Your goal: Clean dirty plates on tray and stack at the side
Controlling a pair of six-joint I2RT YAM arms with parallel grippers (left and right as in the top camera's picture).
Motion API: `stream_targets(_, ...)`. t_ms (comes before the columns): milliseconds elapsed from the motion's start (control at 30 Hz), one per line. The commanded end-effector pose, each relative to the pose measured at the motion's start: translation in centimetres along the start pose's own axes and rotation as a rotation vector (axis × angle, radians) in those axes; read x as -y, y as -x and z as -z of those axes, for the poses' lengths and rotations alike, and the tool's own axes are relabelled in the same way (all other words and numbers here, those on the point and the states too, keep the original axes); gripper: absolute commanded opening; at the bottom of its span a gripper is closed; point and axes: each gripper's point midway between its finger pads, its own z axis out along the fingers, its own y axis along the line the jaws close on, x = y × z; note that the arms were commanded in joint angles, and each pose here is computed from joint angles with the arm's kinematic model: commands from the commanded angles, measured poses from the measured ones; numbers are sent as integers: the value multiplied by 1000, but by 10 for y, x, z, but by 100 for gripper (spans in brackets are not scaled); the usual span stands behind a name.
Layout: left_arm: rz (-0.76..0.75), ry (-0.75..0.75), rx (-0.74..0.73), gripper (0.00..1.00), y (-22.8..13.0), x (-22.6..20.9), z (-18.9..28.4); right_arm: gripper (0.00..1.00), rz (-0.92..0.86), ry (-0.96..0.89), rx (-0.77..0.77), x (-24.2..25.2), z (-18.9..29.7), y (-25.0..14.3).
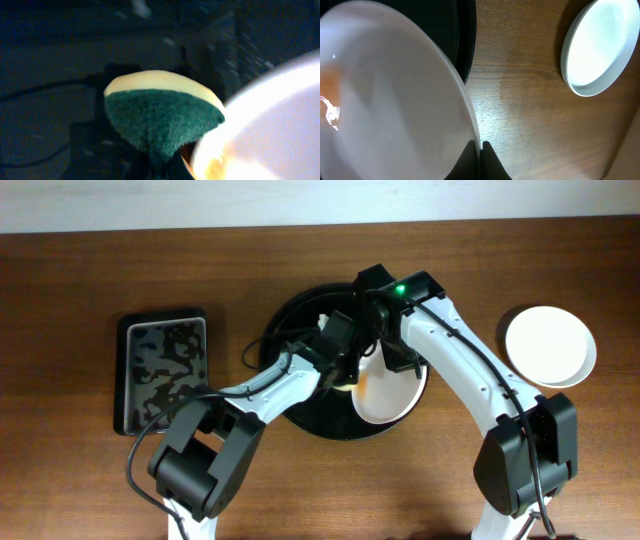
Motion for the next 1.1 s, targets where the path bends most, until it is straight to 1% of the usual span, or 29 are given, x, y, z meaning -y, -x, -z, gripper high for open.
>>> stream_targets(0, 13, 91, 134, 0, 38, -17, 31, 4, -15, -33, 20, 6, 3, 5)
stream_targets(133, 43, 144, 101, 0, 36, -42, 32, 4, -7, -105, 30, 20, 5, 5)
stream_targets(200, 66, 156, 99, 0, 39, -53, 32, 4, 10, -167, 62, 33, 17, 11)
stream_targets(333, 78, 131, 85, 0, 39, -54, 32, 4, 66, -440, 206, 70, 71, 29)
stream_targets(467, 85, 140, 75, 0, 38, -59, 32, 4, 164, -635, 360, 61, 113, 40)
stream_targets(567, 85, 139, 76, 0, 38, -59, 32, 4, 193, -651, 392, 51, 121, 40)
stream_targets(1067, 85, 125, 69, 0, 37, -56, 31, 4, 188, -644, 394, 50, 121, 40)
